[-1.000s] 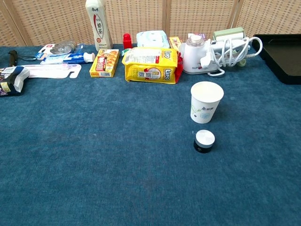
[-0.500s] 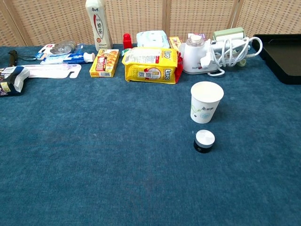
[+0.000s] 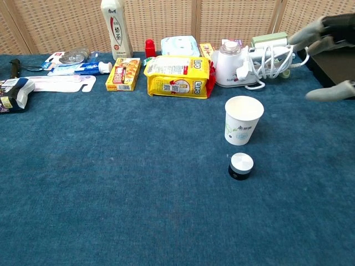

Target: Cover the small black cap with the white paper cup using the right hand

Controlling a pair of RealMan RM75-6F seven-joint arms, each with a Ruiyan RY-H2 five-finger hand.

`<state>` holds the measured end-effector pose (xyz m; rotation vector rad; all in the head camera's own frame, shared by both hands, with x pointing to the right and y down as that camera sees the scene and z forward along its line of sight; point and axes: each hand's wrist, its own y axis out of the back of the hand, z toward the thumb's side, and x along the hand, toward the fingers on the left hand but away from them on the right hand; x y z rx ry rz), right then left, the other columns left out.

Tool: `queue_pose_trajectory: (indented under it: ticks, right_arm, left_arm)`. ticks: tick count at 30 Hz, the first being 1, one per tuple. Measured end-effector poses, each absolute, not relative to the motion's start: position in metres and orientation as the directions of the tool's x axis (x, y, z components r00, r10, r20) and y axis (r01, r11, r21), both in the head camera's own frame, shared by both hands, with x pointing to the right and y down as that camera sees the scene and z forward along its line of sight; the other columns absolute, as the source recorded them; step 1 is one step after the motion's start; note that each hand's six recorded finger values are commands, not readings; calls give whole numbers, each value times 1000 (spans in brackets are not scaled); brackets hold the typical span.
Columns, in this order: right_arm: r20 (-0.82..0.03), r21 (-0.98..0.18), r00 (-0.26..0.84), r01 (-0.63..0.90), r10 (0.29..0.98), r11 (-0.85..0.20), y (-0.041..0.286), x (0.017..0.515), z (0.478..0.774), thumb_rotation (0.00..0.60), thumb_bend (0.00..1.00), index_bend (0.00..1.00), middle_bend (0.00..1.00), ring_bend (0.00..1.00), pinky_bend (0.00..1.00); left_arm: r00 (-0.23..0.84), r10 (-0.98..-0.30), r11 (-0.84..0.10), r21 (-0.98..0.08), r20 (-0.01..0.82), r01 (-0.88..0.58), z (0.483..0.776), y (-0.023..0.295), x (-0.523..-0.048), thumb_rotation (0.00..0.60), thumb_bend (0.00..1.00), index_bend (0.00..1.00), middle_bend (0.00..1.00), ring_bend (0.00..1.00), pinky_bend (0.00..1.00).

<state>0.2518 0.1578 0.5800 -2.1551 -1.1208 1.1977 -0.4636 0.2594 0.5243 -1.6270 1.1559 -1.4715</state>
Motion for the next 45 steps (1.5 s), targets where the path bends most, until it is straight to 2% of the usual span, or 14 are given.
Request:
queue_pose_trajectory:
  ticks: [11,20,31,38,45]
  right_arm:
    - [-542,-672,359,359,760,-648,145,189,607,554,223,151,145,140,47]
    - [-572,-688,357,281,739,-669,140,159,629,557,224,151,138,134,42]
    - [-602,-718,306,196,738,-667,136,150,656,559,226,187,137,131,39]
    - [-589,-751,281,157,758,-642,134,152,663,557,231,298,140,131,40]
    - [-594,-752,267,150,759,-642,133,154,670,556,233,301,140,131,40]
  left_arm:
    - [-10,-903,-421,-889,430,-181,535,255,-463,600,179,281,280,175,182]
    - [-12,-896,-435,-882,444,-181,542,253,-464,600,180,281,280,175,182]
    - [-9,-896,-435,-882,444,-181,545,250,-465,600,179,281,280,174,183]
    - [-1,-895,-439,-880,447,-180,546,249,-462,600,178,282,280,174,183]
    - [4,-896,-438,-881,444,-178,546,248,-460,600,179,281,280,174,182]
